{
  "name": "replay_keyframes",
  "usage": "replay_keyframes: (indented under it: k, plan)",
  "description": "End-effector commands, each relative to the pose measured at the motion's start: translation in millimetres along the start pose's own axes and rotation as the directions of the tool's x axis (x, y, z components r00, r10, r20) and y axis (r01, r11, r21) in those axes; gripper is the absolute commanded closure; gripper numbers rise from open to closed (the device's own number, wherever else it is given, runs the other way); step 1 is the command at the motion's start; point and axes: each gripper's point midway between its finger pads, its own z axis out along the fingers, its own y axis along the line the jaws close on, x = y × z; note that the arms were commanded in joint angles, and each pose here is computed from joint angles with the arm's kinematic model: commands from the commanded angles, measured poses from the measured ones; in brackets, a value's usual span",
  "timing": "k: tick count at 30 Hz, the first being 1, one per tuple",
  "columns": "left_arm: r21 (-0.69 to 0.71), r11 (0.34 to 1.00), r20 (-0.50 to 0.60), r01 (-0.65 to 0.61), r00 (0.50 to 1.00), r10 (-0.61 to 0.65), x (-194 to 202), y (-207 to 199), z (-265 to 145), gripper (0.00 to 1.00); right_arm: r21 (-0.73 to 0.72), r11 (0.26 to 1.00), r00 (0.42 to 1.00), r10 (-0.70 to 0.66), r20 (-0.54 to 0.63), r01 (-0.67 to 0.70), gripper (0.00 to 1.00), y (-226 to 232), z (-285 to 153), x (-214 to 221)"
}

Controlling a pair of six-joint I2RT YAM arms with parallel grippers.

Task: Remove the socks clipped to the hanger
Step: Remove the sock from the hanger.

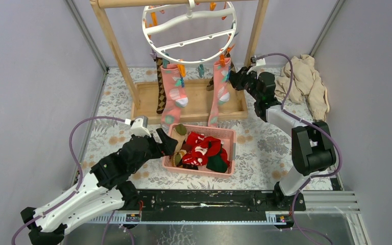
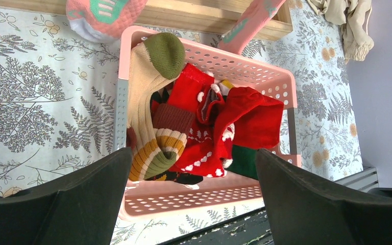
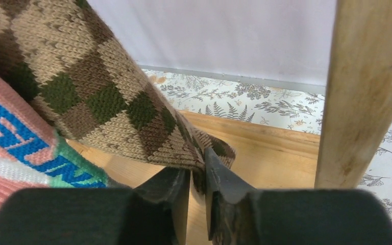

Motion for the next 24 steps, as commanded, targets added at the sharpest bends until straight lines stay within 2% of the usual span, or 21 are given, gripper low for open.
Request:
replay_keyframes:
  k: [1, 11, 15, 24]
  plan:
    - [0.038, 0.999, 0.037, 0.012, 0.999, -0.013, -17, -14, -5, 0.01, -0.031, 0.999, 0.996, -0.036, 0.087, 0.039, 0.83, 12, -1, -41]
    - [0.075, 0.997, 0.026, 0.004, 1.0, -0.005, -17, -25, -1, 0.01, 0.059, 0.996, 0.991, -0.079, 0.108, 0.073, 0.89, 21, -48, -70]
    - [0.101, 0.995, 0.017, -0.002, 1.0, 0.0, -18, -35, 2, 0.01, 0.045, 0.996, 0.991, -0.087, 0.097, 0.083, 0.9, 34, -68, -80]
    - [0.172, 0.985, 0.048, 0.003, 0.999, -0.012, -40, -62, -5, 0.01, 0.008, 0.999, 0.999, -0.036, 0.027, 0.036, 0.93, 57, -107, -74]
